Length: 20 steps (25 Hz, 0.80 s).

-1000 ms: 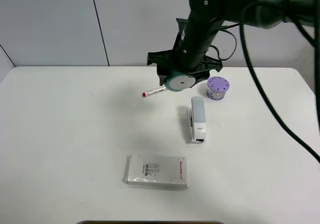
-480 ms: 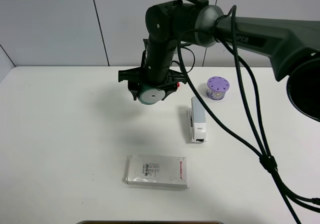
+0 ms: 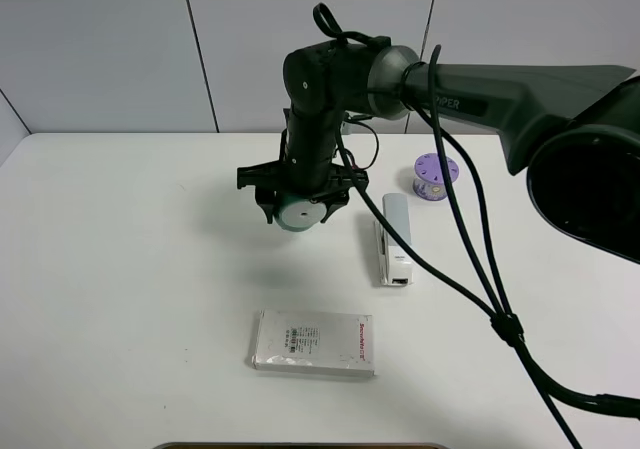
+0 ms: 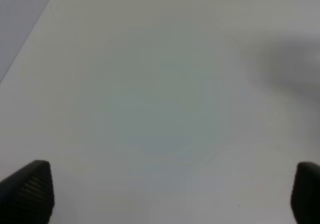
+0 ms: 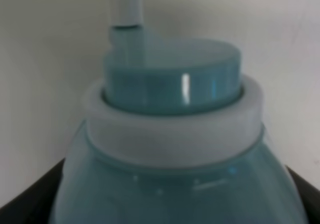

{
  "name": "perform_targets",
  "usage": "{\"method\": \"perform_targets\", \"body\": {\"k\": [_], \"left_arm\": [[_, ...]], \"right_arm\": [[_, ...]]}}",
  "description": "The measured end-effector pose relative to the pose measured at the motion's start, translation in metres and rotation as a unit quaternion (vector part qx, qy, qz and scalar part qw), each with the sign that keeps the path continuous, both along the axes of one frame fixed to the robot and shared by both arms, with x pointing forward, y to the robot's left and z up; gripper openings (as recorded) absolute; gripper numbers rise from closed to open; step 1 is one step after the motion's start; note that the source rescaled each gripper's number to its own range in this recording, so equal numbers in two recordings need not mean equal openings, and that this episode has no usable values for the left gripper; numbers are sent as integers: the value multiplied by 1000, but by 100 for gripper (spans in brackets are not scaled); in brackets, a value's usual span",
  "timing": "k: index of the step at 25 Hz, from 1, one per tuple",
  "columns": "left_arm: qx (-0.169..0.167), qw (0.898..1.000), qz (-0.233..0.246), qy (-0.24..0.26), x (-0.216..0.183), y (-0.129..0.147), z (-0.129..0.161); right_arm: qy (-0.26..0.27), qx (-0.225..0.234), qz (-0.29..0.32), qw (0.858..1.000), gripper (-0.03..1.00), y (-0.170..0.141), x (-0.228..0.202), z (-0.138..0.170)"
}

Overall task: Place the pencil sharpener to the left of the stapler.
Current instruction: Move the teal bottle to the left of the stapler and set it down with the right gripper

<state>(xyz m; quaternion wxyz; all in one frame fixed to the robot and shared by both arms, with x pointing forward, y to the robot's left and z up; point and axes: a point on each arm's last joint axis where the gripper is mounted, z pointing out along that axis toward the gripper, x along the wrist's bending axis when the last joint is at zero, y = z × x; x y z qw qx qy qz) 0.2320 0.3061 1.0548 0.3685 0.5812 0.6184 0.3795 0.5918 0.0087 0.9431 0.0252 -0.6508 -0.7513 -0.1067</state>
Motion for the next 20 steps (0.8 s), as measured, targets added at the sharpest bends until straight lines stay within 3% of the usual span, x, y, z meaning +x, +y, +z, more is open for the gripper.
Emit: {"method": "perform_targets", "body": {"k": [20], "left_arm": [[0, 1000, 0, 0, 0, 0, 0]], "right_arm": [[27, -24, -2, 999, 2, 4, 5, -58]]}}
